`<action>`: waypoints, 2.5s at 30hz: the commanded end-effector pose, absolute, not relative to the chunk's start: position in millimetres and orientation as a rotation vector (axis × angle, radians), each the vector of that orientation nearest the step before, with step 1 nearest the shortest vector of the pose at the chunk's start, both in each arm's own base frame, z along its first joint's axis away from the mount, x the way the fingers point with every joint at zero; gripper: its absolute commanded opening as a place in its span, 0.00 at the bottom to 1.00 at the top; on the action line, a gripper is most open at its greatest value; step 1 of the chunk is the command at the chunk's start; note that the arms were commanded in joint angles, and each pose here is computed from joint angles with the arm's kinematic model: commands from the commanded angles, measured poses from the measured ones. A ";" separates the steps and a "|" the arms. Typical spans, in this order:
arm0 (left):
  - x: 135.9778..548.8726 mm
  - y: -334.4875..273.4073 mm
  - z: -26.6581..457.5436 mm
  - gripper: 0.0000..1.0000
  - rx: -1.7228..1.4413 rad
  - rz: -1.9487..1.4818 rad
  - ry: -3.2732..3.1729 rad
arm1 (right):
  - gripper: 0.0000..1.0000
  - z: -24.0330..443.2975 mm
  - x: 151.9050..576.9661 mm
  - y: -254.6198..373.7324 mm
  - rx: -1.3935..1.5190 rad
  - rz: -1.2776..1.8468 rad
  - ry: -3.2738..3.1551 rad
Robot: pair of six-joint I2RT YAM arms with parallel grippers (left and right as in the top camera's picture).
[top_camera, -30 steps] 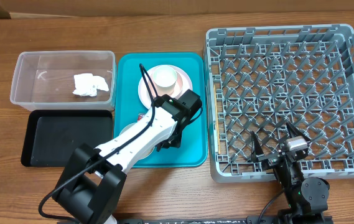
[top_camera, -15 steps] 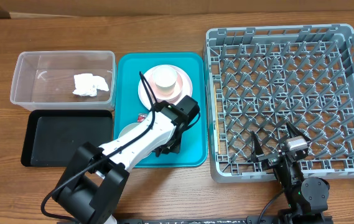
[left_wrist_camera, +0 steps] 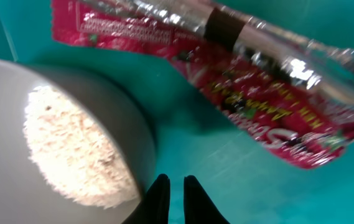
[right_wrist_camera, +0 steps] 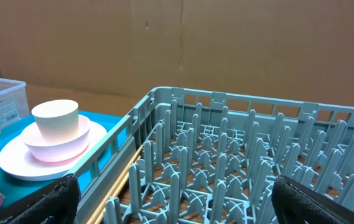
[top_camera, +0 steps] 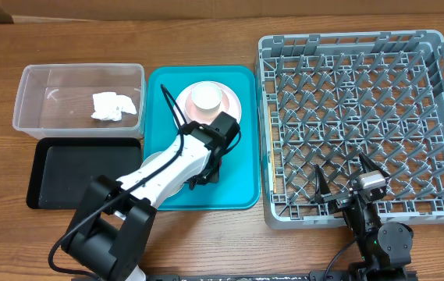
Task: Sort waste into correct bins and load items into the dishwasher
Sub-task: 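Move the left gripper to the red wrapper beside the rice bowl, then lower the left gripper and grasp the red snack wrapper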
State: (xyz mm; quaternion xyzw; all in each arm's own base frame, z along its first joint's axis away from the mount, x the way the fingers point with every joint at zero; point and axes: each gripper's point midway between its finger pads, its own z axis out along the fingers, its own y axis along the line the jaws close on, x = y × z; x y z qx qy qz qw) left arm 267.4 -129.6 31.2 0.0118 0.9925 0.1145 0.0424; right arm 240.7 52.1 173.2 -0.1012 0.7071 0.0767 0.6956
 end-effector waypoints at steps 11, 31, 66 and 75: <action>277.2 -169.4 30.3 0.34 -0.065 -0.006 3.042 | 1.00 172.1 240.5 52.2 -0.227 0.173 1.571; 289.0 -185.1 48.3 0.45 -0.152 -0.132 2.991 | 1.00 172.1 240.5 52.2 -0.228 0.172 1.571; 319.3 -163.6 50.2 0.52 -0.593 -0.008 2.768 | 1.00 172.1 240.5 52.2 -0.227 0.173 1.571; 319.3 -164.4 47.3 0.47 -0.618 -0.020 2.760 | 1.00 172.1 240.5 52.2 -0.227 0.173 1.571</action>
